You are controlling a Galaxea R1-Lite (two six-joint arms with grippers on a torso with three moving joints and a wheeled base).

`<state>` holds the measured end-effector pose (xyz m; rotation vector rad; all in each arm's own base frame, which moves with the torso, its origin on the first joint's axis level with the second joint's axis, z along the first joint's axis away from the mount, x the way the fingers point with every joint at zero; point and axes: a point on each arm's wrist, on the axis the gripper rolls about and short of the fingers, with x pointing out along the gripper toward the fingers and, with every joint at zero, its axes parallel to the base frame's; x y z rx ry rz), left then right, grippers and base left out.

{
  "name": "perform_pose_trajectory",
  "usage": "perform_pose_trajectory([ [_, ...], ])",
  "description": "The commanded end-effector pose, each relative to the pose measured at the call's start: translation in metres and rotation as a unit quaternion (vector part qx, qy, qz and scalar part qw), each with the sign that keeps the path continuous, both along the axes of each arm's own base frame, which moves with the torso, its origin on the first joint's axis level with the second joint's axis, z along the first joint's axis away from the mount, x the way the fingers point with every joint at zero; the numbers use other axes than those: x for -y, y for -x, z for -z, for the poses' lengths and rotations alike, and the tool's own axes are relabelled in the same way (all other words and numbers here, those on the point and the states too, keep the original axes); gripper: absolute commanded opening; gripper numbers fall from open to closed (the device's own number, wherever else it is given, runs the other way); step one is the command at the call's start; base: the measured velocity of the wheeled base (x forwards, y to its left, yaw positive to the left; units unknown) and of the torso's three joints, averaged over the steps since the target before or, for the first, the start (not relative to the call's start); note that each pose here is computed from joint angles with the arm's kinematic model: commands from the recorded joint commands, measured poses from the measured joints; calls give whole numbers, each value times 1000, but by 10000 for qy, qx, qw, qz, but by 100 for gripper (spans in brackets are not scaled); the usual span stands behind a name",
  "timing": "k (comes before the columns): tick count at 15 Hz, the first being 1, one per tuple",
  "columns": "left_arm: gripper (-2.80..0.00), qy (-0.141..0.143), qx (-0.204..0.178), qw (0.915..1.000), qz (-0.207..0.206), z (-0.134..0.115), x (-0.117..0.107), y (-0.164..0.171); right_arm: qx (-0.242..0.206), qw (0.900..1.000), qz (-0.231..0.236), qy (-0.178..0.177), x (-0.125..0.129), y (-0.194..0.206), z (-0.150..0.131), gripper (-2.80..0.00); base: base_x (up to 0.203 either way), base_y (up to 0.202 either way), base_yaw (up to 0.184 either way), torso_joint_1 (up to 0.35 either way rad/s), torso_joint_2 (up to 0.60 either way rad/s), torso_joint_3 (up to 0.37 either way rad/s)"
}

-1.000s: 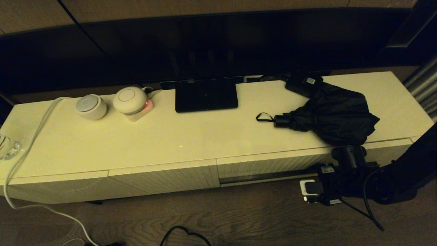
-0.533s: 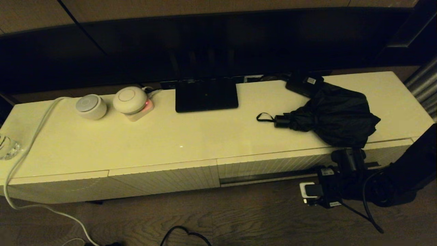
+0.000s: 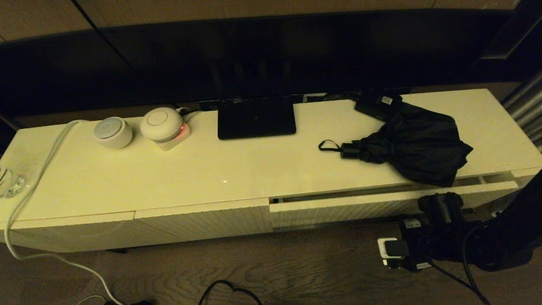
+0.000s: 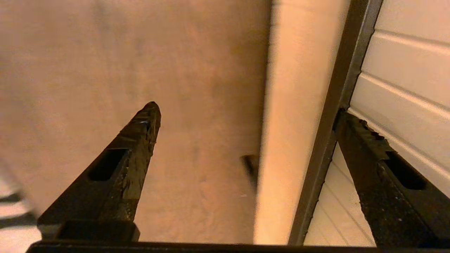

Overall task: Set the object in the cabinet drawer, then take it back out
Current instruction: Open the drawer

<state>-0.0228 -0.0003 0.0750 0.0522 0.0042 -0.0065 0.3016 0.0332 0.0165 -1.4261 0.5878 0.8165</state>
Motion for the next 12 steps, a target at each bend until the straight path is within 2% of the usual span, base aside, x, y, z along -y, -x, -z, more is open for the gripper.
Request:
perform_pose_trajectory([
  [1,-280,0,-16,10000,-1,1,0,0,-15,10000,-48,14,0,9,7,0,0,0,0,0,0,0],
  [7,-280,0,-16,10000,-1,1,0,0,-329,9994,-123,-53,4,43,18,0,0,0,0,0,0,0],
  [12,-280,0,-16,10000,-1,1,0,0,-138,9997,-161,-106,5,56,13,0,0,0,0,0,0,0],
])
